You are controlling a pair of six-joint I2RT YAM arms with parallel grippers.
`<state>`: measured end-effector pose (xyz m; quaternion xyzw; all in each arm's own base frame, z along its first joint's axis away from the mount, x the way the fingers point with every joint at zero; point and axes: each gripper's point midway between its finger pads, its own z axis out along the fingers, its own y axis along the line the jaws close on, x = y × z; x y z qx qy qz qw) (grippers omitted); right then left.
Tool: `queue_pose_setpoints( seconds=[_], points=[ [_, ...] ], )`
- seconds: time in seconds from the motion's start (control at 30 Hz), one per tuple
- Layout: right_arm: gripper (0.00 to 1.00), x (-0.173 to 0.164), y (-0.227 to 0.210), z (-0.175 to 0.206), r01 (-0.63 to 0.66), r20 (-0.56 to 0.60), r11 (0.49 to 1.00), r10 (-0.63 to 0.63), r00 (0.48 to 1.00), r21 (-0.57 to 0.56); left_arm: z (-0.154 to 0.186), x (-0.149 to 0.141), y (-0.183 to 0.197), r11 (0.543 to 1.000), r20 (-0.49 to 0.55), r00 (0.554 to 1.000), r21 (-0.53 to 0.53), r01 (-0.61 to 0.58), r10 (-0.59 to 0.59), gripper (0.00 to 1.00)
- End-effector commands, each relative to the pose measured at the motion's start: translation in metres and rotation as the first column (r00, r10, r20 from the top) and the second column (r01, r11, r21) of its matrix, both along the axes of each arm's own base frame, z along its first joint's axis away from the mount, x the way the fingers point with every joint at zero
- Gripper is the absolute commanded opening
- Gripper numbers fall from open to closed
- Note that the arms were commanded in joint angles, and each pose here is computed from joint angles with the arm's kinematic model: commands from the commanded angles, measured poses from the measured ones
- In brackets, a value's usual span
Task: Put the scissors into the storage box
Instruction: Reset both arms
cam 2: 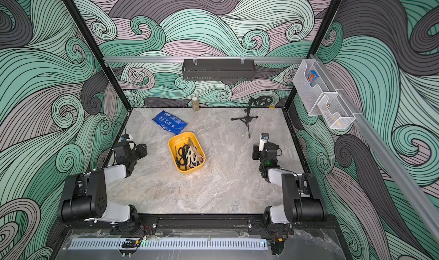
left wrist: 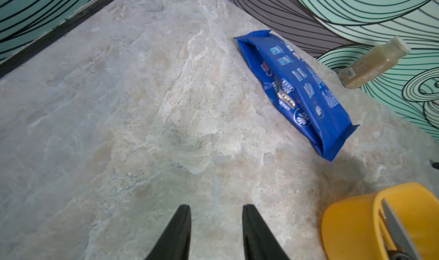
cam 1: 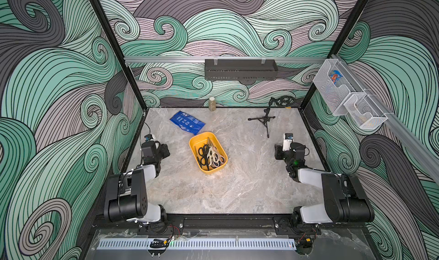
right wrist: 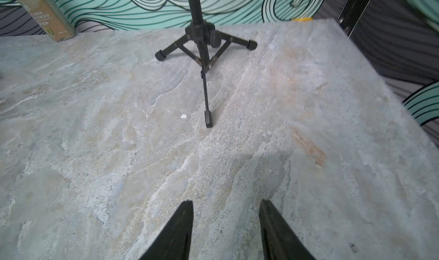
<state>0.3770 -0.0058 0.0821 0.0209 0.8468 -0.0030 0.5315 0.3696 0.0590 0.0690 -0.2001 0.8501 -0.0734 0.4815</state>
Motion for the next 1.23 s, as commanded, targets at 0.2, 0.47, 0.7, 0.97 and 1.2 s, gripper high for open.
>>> queue_pose_setpoints(
  seconds=[0.2,0.47,0.7,0.97,1.2],
  points=[
    [0.51,-0.013,-0.018,0.061,0.095,0.414,0.994,-0.068,0.908,-0.046,0.065,0.017,-0.01,0.971,0.359,0.933,0.229,-0.071,-0.016,0.83],
    [1.0,-0.002,-0.019,0.052,0.074,0.363,0.997,-0.055,0.93,-0.037,0.071,-0.012,-0.04,0.914,0.445,0.893,0.383,-0.131,-0.058,0.99],
    [1.0,-0.003,-0.019,0.054,0.074,0.372,0.997,-0.054,0.926,-0.038,0.071,-0.006,-0.036,0.916,0.451,0.892,0.373,-0.151,-0.036,0.98],
    [1.0,-0.001,-0.013,0.053,0.039,0.369,0.998,-0.021,0.929,-0.043,0.069,-0.005,-0.036,0.92,0.439,0.898,0.364,-0.148,-0.029,0.98],
    [1.0,-0.003,-0.015,0.054,0.038,0.372,0.999,-0.021,0.928,-0.038,0.067,-0.003,-0.036,0.921,0.43,0.902,0.363,-0.145,-0.027,0.69]
  ],
)
